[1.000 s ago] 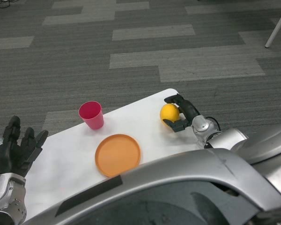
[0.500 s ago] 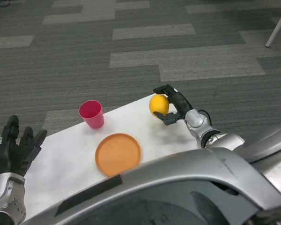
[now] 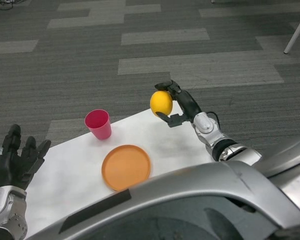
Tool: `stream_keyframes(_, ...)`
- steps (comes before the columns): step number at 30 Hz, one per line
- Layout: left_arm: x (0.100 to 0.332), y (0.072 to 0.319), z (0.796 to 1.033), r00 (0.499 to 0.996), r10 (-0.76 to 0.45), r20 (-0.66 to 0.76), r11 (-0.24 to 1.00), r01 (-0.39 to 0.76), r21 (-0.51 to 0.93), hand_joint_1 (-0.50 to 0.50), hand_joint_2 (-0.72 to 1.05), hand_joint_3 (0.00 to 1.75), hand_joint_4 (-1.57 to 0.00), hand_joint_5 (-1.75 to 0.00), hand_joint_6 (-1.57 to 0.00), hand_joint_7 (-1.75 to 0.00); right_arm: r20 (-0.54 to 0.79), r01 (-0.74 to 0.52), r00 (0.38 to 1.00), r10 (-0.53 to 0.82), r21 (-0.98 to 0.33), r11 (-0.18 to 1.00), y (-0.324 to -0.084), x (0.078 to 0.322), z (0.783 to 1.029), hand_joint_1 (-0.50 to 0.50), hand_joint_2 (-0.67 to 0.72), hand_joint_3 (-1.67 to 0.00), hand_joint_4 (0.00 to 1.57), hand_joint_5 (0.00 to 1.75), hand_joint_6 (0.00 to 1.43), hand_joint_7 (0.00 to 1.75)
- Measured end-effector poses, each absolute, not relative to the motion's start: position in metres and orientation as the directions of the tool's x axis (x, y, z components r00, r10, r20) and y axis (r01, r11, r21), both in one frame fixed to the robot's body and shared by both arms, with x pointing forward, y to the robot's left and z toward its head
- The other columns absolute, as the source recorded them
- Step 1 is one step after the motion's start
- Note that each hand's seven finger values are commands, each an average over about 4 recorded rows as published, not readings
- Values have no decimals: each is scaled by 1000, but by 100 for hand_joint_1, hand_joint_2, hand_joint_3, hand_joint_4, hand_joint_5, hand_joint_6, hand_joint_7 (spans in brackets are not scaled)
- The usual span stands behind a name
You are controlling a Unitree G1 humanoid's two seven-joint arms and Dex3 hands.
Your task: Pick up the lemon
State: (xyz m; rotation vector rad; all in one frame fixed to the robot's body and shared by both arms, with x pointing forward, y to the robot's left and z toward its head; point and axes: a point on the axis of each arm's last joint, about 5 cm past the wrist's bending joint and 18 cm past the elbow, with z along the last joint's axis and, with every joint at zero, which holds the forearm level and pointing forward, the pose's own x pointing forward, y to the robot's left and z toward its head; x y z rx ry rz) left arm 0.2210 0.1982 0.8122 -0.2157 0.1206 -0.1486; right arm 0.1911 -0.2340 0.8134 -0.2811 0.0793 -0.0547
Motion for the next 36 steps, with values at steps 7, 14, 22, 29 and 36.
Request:
stream_keyframes(7,221,198,813,982,-161,-101,966,136,-220,50,69,9,0,0,0,0,1,-24,1000,25,-250,968,-218,200,823,-29,-60,-111,3,145,23,84)
stream_keyframes(14,222,198,813,981,-165,-101,966,141,-216,50,69,9,0,0,0,0,44,-45,997,57,-242,969,-212,205,829,-29,-60,-111,3,145,23,84)
stream_keyframes(22,222,198,813,981,-166,-101,966,141,-215,50,69,9,0,0,0,0,86,-47,994,68,-220,974,-208,208,834,-29,-60,-111,3,145,23,84)
stream_keyframes(29,222,198,813,981,-166,-101,966,141,-215,50,69,9,0,0,0,0,108,-52,991,77,-216,975,-207,209,837,-29,-59,-111,3,145,23,84)
stream_keyframes(36,222,198,813,981,-166,-101,966,141,-215,50,69,9,0,0,0,0,114,-52,990,78,-216,975,-207,209,837,-29,-60,-111,4,145,23,84)
